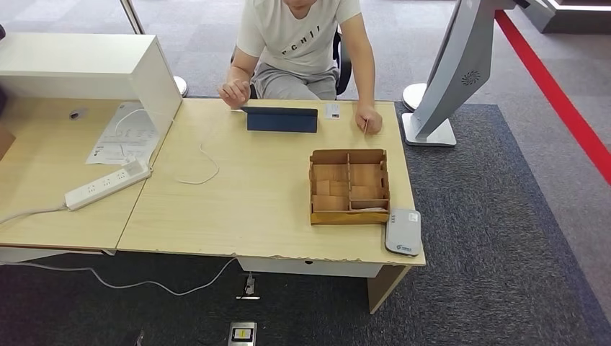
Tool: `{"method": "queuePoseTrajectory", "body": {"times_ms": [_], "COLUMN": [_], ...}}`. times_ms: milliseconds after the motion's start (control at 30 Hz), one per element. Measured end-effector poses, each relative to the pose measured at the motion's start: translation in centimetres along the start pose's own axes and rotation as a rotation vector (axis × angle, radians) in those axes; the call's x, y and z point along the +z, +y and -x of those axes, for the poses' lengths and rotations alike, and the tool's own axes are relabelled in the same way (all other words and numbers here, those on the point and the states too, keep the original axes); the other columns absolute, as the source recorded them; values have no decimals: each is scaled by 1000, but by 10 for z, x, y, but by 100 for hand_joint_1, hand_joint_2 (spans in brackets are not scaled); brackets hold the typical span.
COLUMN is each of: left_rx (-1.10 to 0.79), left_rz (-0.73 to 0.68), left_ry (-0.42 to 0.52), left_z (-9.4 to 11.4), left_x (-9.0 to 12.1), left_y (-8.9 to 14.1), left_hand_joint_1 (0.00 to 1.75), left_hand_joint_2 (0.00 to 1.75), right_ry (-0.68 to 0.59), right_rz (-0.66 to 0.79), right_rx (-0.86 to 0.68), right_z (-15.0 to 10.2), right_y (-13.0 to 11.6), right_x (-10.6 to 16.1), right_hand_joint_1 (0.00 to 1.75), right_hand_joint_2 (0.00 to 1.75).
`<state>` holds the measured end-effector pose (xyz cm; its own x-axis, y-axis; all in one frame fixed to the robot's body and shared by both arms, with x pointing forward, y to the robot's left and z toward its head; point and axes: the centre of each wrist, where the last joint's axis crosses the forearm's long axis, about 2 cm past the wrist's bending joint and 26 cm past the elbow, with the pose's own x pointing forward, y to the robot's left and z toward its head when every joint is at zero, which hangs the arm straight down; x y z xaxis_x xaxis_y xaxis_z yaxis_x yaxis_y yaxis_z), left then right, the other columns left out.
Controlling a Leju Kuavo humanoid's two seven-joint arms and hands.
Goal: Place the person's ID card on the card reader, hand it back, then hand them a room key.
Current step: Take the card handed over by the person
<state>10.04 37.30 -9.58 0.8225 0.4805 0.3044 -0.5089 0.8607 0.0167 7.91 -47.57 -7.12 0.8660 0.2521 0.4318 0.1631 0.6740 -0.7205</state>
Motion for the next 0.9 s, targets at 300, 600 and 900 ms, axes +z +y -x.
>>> {"method": "queuePoseTrajectory", "body": {"times_ms": [300,600,900], "left_rx": [-3,7,44], "left_rz": [-29,10,9], "left_ry": [29,10,-9], "left_z": [-37,-113,-174], "left_x": [0,9,25], "left_y": [-12,-43,-59], "left_hand_joint_1": [0,0,0], "left_hand_joint_2": [0,0,0], "right_ry": [-415,-699,-1058], "right_rz": [-55,-25,-4], "right_rx": [-107,-168,-30], "right_z": [-124,-410,-522], "right_y": [-9,-120,-131], "right_x": [-37,-26,45], "right_hand_joint_1": [0,0,0], "right_hand_joint_2": [0,0,0]}}
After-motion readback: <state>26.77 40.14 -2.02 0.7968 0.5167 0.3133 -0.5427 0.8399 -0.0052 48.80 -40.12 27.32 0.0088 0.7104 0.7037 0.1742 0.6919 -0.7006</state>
